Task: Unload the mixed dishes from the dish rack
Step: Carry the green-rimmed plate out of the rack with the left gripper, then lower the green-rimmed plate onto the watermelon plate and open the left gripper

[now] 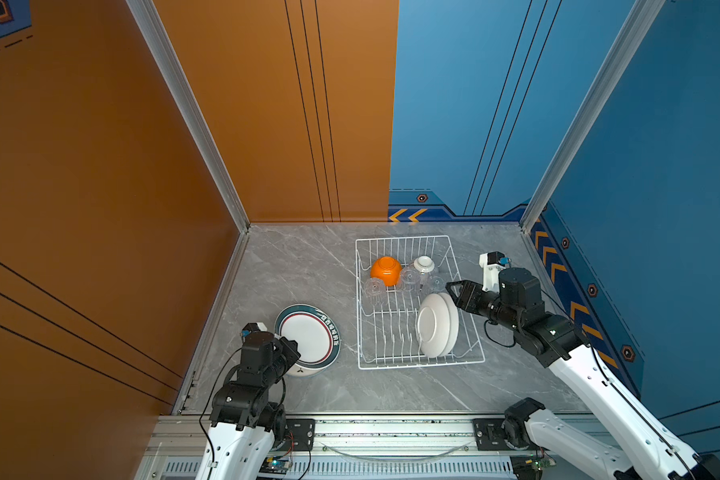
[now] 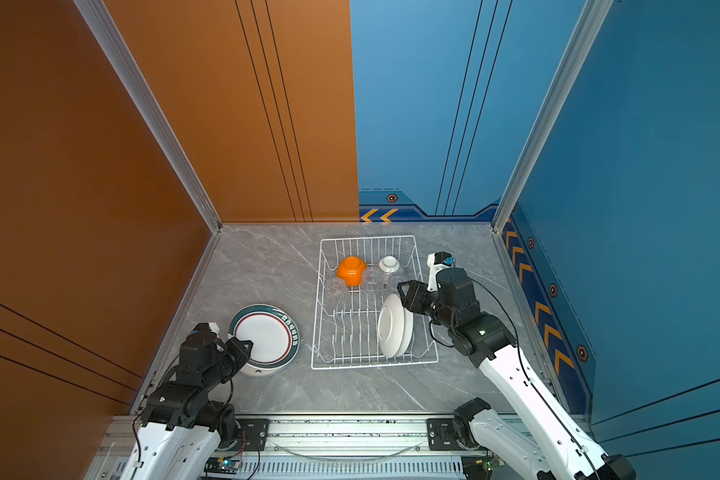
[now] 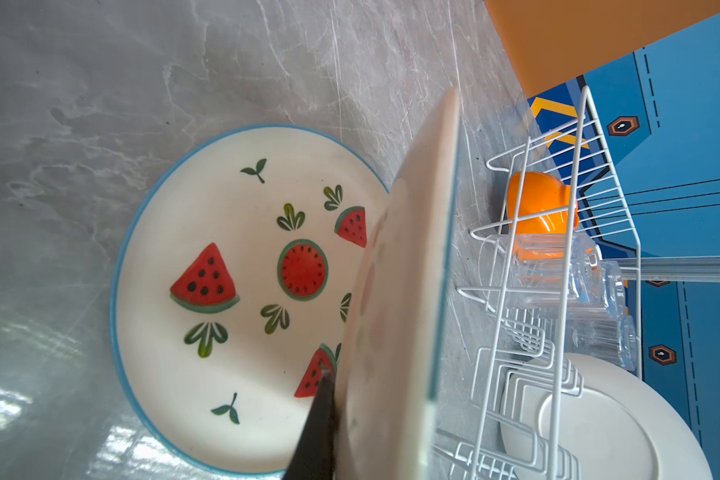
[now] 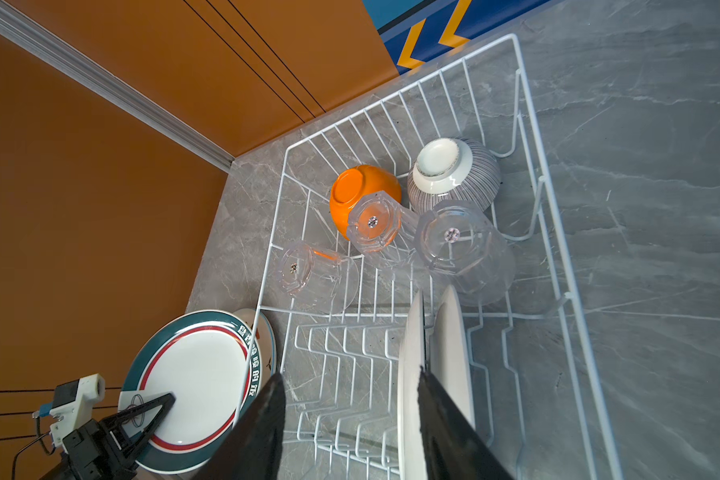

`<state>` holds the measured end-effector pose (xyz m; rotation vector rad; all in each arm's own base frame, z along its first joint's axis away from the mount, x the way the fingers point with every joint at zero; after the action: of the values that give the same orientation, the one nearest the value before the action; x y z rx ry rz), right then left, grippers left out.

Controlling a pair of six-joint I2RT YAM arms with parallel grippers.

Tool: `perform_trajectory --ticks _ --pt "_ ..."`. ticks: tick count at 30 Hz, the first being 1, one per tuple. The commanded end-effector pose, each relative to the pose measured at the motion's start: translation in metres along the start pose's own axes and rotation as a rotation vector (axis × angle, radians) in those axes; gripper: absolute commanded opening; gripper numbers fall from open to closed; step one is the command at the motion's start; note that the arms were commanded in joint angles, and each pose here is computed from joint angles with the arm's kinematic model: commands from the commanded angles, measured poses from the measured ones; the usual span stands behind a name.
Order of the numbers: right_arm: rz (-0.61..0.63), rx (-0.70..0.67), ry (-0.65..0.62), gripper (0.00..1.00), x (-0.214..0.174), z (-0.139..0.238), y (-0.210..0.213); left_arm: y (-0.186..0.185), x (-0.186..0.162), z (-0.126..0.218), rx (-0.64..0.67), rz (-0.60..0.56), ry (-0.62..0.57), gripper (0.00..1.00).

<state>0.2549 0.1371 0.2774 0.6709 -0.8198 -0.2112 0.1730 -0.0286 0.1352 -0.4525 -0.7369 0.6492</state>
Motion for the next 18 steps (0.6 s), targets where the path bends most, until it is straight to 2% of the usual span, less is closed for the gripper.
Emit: perform_trajectory --ticks 1,5,10,12,14,15,16,17,18 --pt "0.019 -0.033 0.021 0.53 -0.01 0.002 -0.008 -0.011 0.008 -0.002 -0.069 0.009 -0.024 0.0" --pt "0.009 -0.05 0.027 0.53 -0.014 0.002 -0.012 -0.003 0.001 -0.014 -0.062 0.039 0.017 0.0" --pt "0.005 -0.075 0.023 0.53 -0.017 0.004 -0.017 0.005 -0.002 -0.013 -0.024 0.021 0.017 0.02" --pt "0.004 -0.079 0.016 0.53 -0.017 0.005 -0.018 0.009 -0.004 -0.013 -0.006 0.024 0.016 0.23" --pt "0.003 -0.08 0.012 0.53 -0.016 0.006 -0.018 0.013 -0.007 -0.015 0.006 0.03 0.024 0.48" --pt "0.002 -0.08 0.014 0.53 -0.016 0.006 -0.018 0.014 -0.008 -0.016 0.007 0.033 0.027 0.57" --pt "0.002 -0.078 0.014 0.53 -0.016 0.006 -0.017 0.015 -0.009 -0.016 0.011 0.04 0.033 0.71" --pt "0.004 -0.077 0.016 0.53 -0.015 0.006 -0.016 0.018 -0.011 -0.017 0.026 0.05 0.038 0.9" --pt "0.004 -0.077 0.017 0.53 -0.015 0.006 -0.015 0.021 -0.011 -0.017 0.042 0.058 0.037 0.98"
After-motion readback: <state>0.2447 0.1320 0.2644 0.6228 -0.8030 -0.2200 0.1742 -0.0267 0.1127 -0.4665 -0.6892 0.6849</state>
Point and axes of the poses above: each gripper's point midway between its finger pads, its own z axis back along the fingers, its own y axis along the line the jaws close on, x = y × z, the point moved 3 cm from there along z, back along the fingers, and after that the axes turned 5 degrees about -z, right-handed, at the moved point
